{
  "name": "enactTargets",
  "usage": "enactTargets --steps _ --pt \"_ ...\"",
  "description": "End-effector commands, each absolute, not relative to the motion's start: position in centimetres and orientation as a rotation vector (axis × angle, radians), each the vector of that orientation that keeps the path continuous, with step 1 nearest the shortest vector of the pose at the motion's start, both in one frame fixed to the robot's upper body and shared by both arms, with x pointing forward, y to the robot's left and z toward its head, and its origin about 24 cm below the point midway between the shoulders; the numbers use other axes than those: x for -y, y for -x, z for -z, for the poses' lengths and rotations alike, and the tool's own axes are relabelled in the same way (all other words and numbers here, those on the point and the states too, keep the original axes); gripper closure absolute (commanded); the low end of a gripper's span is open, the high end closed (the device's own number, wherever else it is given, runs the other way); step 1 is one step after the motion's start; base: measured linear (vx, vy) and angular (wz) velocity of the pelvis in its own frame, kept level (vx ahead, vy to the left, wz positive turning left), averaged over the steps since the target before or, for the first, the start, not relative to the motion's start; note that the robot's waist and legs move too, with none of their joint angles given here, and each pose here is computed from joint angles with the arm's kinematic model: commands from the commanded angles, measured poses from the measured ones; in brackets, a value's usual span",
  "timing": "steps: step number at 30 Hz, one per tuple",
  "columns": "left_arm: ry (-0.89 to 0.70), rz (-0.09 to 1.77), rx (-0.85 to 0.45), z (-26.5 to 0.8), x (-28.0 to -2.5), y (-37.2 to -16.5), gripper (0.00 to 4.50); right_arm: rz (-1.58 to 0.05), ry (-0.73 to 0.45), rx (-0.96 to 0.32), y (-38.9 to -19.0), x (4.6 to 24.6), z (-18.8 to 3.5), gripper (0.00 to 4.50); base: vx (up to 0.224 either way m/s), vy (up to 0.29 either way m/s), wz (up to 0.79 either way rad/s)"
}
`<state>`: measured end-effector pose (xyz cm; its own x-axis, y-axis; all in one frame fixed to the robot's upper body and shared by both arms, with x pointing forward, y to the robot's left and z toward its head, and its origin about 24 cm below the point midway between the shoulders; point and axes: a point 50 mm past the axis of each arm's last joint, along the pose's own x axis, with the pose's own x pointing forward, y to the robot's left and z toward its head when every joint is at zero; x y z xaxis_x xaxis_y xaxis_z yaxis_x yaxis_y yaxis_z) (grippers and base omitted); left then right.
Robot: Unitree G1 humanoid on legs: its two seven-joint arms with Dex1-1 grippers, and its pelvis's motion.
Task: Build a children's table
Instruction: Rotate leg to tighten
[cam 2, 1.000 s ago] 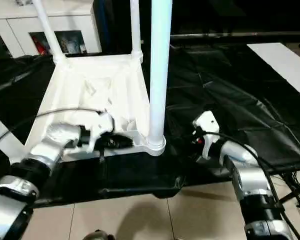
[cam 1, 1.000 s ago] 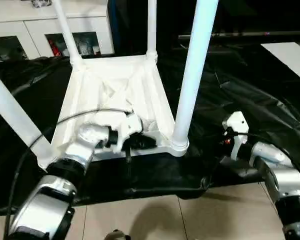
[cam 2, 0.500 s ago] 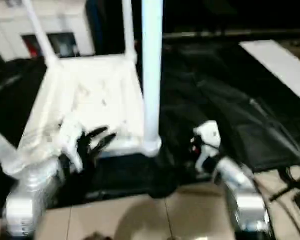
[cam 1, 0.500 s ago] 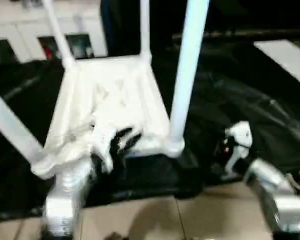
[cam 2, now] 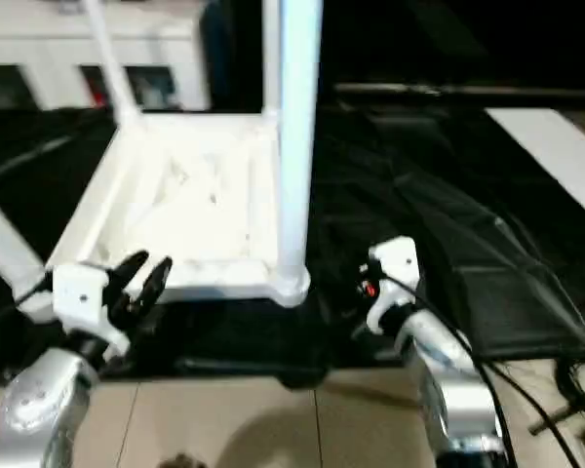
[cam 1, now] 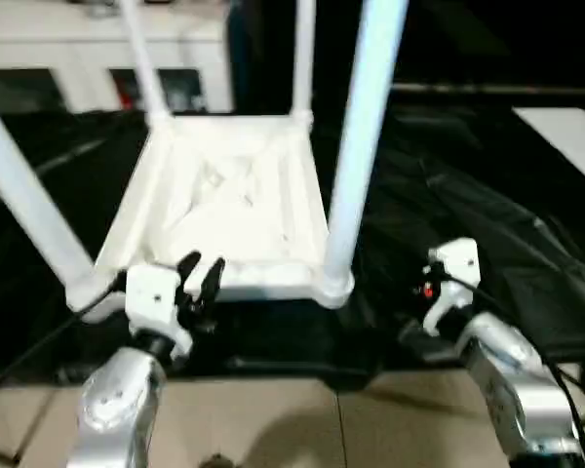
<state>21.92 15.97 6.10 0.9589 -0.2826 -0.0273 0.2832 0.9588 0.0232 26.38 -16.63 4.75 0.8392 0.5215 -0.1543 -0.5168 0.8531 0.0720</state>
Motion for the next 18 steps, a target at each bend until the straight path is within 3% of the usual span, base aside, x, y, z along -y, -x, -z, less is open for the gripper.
enactTargets --steps 1,7,11,13,16,18 --pt "-0.048 0.284 -0.017 -6.5 -16.1 -21.7 2.61 -0.603 -0.034 -0.175 -26.4 15.9 -4.7 0.73 0.027 -0.156 0.17" --pt "-0.081 0.282 -0.053 -6.1 -16.3 -21.4 2.61 -0.593 -0.032 -0.169 -26.5 16.5 -4.9 0.73 -0.015 -0.049 0.11" --pt "-0.102 0.315 -0.064 -6.1 -16.6 -21.9 2.61 -0.598 -0.031 -0.156 -26.7 16.3 -5.1 0.73 -0.057 0.125 0.17" --pt "-0.073 0.362 -0.076 -6.0 -16.8 -22.3 2.31 -0.596 -0.056 -0.154 -26.7 16.2 -5.2 0.73 -0.062 0.138 0.20" --pt "-0.066 0.365 -0.085 -6.1 -17.5 -23.3 2.22 -0.596 -0.122 -0.142 -26.6 16.1 -5.3 0.46 -0.037 0.102 0.12" --pt "-0.071 0.337 -0.097 -6.2 -18.3 -24.2 1.87 -0.596 -0.127 -0.139 -26.3 16.2 -5.4 0.20 -0.036 0.072 -0.01"
